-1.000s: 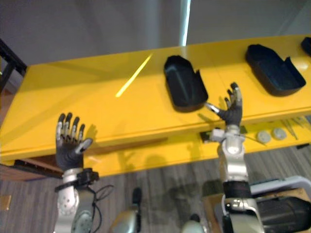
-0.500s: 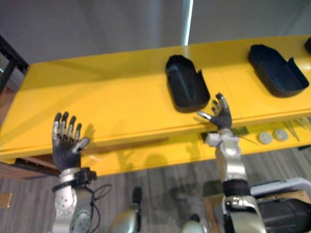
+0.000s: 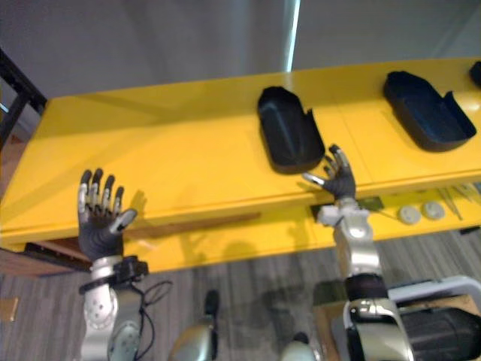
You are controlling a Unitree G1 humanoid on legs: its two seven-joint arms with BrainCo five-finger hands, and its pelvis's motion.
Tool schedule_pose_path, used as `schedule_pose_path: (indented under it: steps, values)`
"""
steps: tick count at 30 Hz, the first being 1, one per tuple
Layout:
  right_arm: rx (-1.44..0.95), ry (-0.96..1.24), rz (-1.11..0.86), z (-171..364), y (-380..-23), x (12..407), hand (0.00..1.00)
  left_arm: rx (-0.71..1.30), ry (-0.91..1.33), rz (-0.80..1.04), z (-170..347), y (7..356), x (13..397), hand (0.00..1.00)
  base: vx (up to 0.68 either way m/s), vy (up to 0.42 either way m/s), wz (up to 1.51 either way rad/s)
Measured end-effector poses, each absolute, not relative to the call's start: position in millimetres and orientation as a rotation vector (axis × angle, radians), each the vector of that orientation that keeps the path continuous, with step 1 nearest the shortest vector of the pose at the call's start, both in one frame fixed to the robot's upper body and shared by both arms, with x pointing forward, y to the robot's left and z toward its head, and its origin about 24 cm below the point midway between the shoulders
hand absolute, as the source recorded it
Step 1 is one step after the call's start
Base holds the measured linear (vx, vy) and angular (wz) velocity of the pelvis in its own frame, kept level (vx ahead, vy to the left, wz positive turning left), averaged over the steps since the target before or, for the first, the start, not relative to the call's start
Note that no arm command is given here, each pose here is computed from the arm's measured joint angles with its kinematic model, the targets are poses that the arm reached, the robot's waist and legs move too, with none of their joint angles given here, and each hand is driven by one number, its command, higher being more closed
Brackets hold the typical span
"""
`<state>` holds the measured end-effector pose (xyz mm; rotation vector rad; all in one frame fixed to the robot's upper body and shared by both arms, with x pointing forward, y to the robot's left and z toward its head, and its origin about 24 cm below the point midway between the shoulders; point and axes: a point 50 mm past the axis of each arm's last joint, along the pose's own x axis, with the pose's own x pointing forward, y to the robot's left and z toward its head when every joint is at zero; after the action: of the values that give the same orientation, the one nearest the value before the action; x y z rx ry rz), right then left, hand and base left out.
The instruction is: Walk over and take plastic housings, then place them on the shelf
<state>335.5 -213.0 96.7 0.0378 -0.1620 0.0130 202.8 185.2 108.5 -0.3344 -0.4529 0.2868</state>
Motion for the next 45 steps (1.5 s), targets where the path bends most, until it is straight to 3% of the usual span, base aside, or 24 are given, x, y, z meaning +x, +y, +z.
schedule_pose_path:
  steps: [14,21,22,26,29,45]
  values:
    - [0.004,-0.164,0.055,97.5,-206.7,336.5,0.00,-0.334,-0.454,0.286,108.6,185.1,202.8,0.00,0.00,0.000,0.00]
    - [-0.084,-0.214,-0.063,102.6,-203.6,336.0,0.00,-0.337,-0.460,0.285,109.0,184.4,202.5,0.00,0.00,0.000,0.00]
    - [-0.114,-0.251,-0.105,108.5,-201.8,333.6,1.00,-0.339,-0.460,0.286,108.9,183.9,202.4,0.00,0.00,0.000,0.00]
    - [-0.152,-0.519,-0.195,151.0,-187.6,307.6,1.00,-0.350,-0.456,0.309,107.5,183.7,200.9,0.00,0.00,-0.001,-0.01]
    - [-0.159,-0.603,-0.192,161.9,-180.3,294.2,1.00,-0.358,-0.440,0.300,105.0,179.7,199.7,0.00,0.00,-0.020,-0.11]
    - [-0.098,-0.398,0.097,122.3,-148.5,290.5,1.00,-0.350,-0.430,0.320,102.9,183.2,195.3,0.00,0.00,-0.002,-0.01]
